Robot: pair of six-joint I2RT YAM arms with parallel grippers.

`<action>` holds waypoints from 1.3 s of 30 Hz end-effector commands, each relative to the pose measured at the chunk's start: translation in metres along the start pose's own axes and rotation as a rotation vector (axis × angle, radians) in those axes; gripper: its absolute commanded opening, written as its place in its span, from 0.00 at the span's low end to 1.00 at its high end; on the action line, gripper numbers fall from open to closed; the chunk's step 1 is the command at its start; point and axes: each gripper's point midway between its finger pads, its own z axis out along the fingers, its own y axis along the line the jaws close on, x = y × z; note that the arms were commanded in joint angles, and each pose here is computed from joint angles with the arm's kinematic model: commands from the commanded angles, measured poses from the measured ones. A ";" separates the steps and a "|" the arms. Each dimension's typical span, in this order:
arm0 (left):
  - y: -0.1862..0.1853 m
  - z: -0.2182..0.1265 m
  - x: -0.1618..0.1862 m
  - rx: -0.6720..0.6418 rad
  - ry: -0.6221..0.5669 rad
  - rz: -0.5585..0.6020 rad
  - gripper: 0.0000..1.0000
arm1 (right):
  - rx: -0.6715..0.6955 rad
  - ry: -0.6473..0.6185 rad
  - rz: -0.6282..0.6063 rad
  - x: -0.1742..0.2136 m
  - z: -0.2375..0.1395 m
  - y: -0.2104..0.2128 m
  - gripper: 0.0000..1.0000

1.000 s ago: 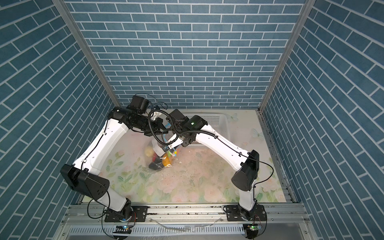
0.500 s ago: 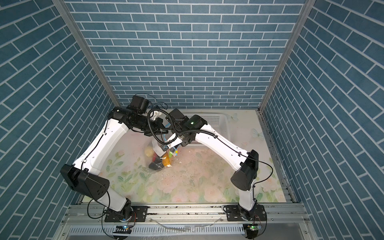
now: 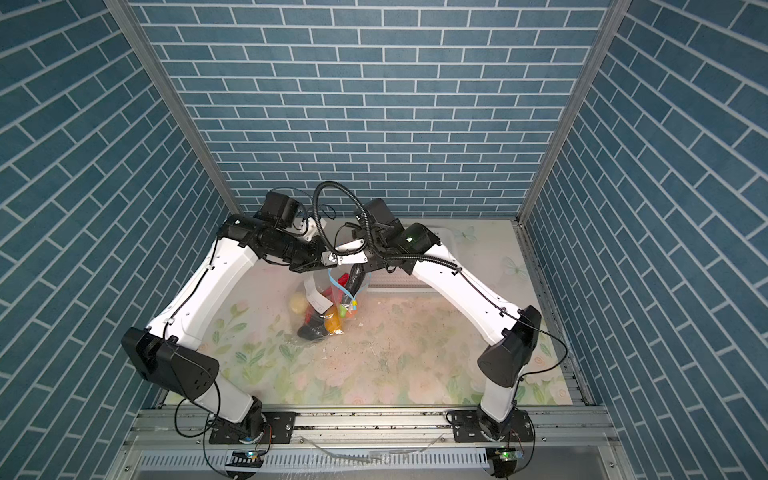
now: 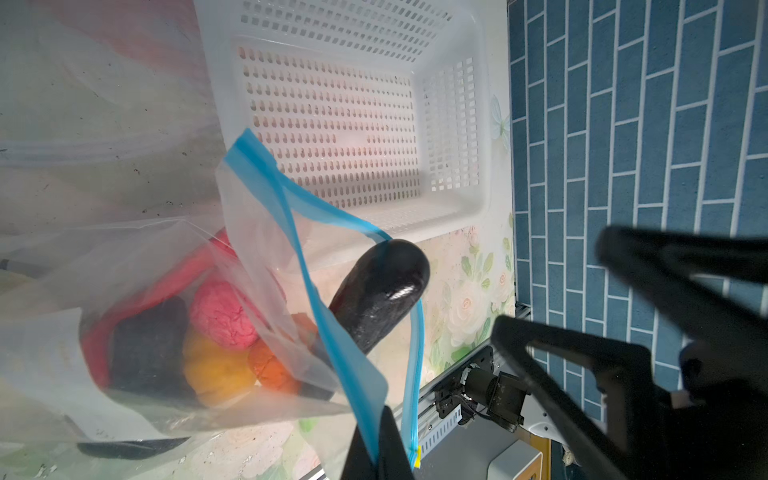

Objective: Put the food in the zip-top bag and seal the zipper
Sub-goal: 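Lower the eggplant into the bag and open the right gripper, then raise the open right gripper out of the bag and move it toward the basket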

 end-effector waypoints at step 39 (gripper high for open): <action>-0.008 -0.014 0.002 0.036 -0.093 0.022 0.00 | 0.150 0.219 1.397 0.135 0.076 0.148 0.66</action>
